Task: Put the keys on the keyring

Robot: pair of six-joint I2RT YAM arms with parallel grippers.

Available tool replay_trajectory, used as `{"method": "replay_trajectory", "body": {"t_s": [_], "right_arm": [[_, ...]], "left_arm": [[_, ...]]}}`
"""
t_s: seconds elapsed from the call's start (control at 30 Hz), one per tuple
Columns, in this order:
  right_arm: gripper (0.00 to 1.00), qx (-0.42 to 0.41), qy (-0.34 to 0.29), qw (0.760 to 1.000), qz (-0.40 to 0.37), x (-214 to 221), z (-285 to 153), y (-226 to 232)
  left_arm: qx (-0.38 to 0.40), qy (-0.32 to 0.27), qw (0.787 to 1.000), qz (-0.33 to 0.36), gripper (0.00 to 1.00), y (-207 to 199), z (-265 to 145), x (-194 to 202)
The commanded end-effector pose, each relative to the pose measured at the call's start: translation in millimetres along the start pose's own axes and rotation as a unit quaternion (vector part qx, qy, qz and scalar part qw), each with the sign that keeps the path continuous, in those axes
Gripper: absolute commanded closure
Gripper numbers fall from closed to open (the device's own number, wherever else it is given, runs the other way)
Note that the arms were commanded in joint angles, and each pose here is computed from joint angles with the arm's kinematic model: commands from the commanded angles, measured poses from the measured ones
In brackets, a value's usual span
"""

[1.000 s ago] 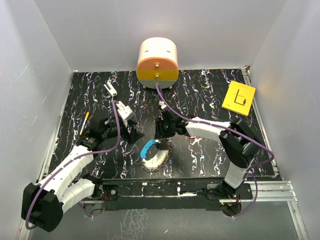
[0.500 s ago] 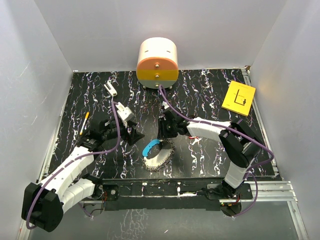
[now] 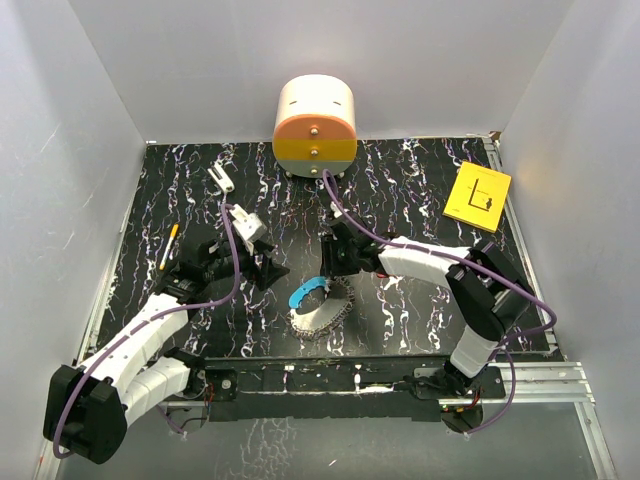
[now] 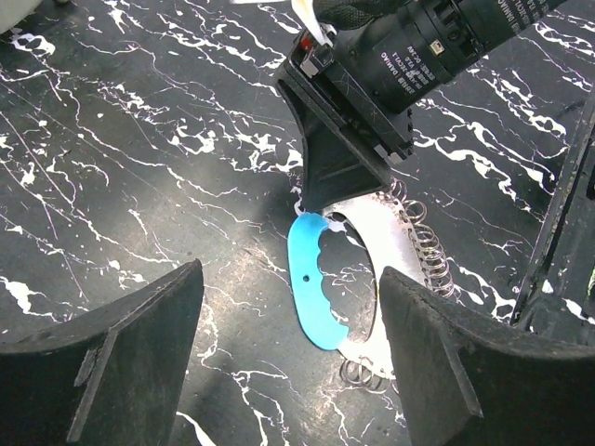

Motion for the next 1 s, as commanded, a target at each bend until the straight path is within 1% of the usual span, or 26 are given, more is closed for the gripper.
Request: {"method": "replay_trajectory", "body": {"t_s": [0.0, 0.13, 0.27, 0.4, 0.53, 0.63, 0.77, 0.87, 0.97], "right_arm": [[0.57, -0.003, -0.048, 0.999, -0.021, -24, -14, 6], [0.56, -0.005, -0.048, 0.998, -0.036, -32, -14, -1], [0.56, -0.014, -0.029, 0.999, -0.039, -33, -9, -17], [0.56, -0.037, 0.002, 0.998, -0.056, -29, -5, -21], [0.58, -0.081, 0.036, 0.993, -0.081, -23, -2, -14], [0.61, -0.107, 0.075, 0.987, -0.095, -14, 8, -15], [0.64, -0.130, 0.116, 0.978, -0.115, -7, 13, -14], [0.66, -0.126, 0.137, 0.975, -0.125, -3, 14, -17], [0.66, -0.117, 0.148, 0.973, -0.130, 1, 12, -23]], "left_arm": [[0.003, -0.017, 1.000, 0.003, 0.25, -1, -1, -4], [0.004, -0.018, 1.000, 0.002, 0.25, -1, -1, -4], [0.005, -0.016, 1.000, 0.001, 0.25, -2, -1, -4], [0.007, -0.015, 1.000, -0.001, 0.25, -2, -1, -2], [0.013, -0.017, 1.000, 0.001, 0.24, -3, 1, 0], [0.016, -0.016, 1.000, 0.003, 0.24, -3, 1, 1], [0.029, -0.012, 0.999, 0.010, 0.18, -5, 1, 2], [0.037, -0.010, 0.999, 0.013, 0.14, -6, 1, 3], [0.041, -0.010, 0.999, 0.016, 0.12, -7, 1, 3]]}}
Point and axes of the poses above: each gripper's point midway between its finger pads, its own z axis out along the fingers, its own y axis along the line the jaws close on, x = y × z, the point moved 7 cm from there along -z, back along the fingers, and after that the axes turned 4 degrees about z, right-handed, at the moved point
